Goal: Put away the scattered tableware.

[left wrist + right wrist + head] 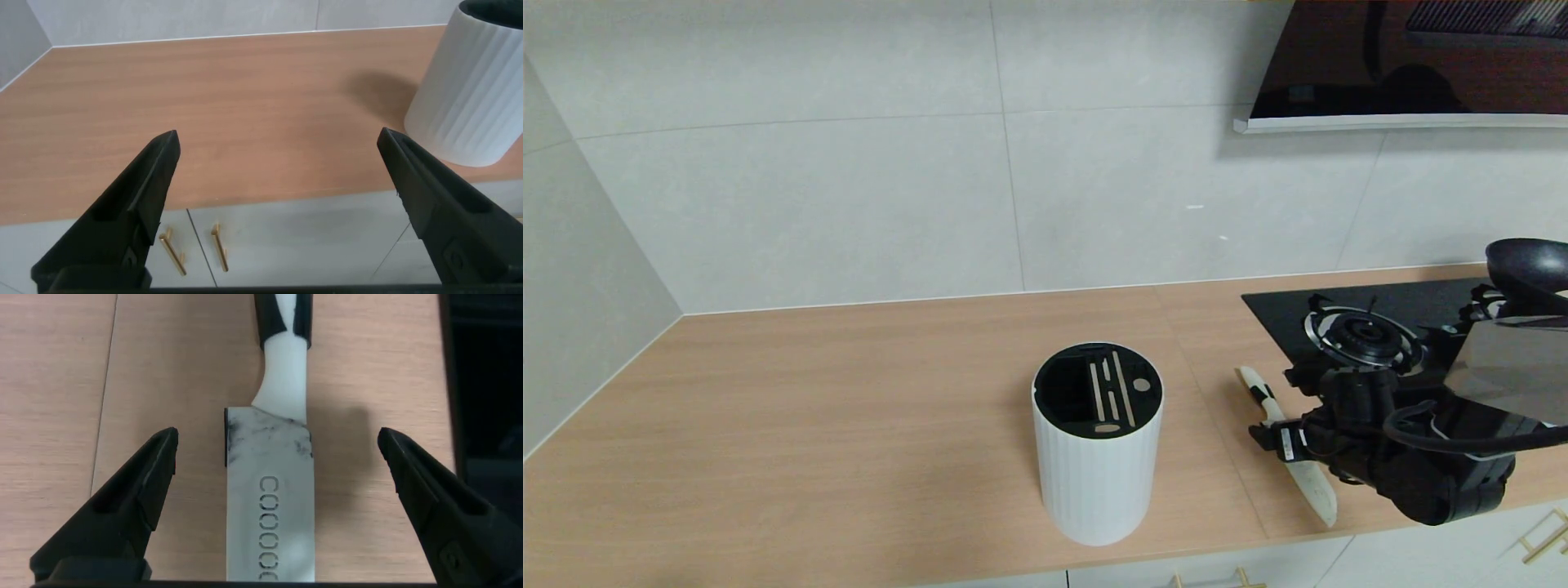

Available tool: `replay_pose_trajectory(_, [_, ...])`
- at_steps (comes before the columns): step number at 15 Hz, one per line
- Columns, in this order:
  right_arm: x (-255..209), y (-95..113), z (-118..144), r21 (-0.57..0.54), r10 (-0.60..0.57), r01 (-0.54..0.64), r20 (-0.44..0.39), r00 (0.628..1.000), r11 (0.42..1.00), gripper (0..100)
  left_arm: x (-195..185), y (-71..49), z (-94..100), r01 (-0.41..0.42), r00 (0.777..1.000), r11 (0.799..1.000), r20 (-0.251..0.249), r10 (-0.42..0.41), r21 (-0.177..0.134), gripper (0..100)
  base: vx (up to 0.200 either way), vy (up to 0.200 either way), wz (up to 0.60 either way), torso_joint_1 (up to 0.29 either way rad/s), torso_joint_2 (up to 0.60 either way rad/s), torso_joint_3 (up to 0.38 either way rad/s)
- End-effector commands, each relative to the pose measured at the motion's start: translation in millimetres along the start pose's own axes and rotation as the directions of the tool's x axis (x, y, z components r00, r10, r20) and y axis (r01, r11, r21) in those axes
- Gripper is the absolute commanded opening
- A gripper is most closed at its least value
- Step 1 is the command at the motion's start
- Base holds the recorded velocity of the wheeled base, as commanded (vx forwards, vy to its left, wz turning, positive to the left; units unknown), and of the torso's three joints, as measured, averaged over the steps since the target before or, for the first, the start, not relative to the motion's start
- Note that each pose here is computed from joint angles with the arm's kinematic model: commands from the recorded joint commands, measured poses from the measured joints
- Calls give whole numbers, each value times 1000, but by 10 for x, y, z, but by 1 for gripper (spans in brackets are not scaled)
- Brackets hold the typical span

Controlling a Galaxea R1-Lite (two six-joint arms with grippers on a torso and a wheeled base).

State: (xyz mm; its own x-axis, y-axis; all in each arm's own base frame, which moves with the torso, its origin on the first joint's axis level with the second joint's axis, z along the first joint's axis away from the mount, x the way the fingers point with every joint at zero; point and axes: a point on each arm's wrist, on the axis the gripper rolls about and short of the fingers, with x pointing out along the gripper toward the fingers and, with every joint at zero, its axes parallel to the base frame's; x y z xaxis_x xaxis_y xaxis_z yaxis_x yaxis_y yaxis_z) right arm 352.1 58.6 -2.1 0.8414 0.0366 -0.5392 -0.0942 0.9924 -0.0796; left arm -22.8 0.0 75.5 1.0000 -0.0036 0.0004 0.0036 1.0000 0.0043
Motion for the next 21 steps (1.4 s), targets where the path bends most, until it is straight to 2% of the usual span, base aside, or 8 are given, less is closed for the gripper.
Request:
replay_pose_trajectory(1, [19,3,-15,-1,-1,1,-4,1000,1000,100,0,0,0,-1,1000,1000,0,1,0,100,0,0,0,0,0,0])
replay_pose_trajectory(7, [60,8,-68,-3,0,0,-20,1000,1000,100,0,0,0,-1,1000,1000,0,1,0,100,0,0,0,0,0,0])
replay_pose_trajectory(8, [65,9,-69,-3,0,0,-20,1000,1000,0,0,0,0,-1,1000,1000,0,1,0,100,0,0,0,0,0,0])
replay_pose_trajectory(17, [76,10,-88,-5,-2,2,-26,1000,1000,0,0,0,0,3,1000,1000,0,-3,0,100,0,0,0,0,0,0])
replay_pose_trajectory(21, [-218,7,152,6,-7,7,49,999,1000,0,0,0,0,1,1000,1000,0,-1,2,100,0,0,0,0,0,0])
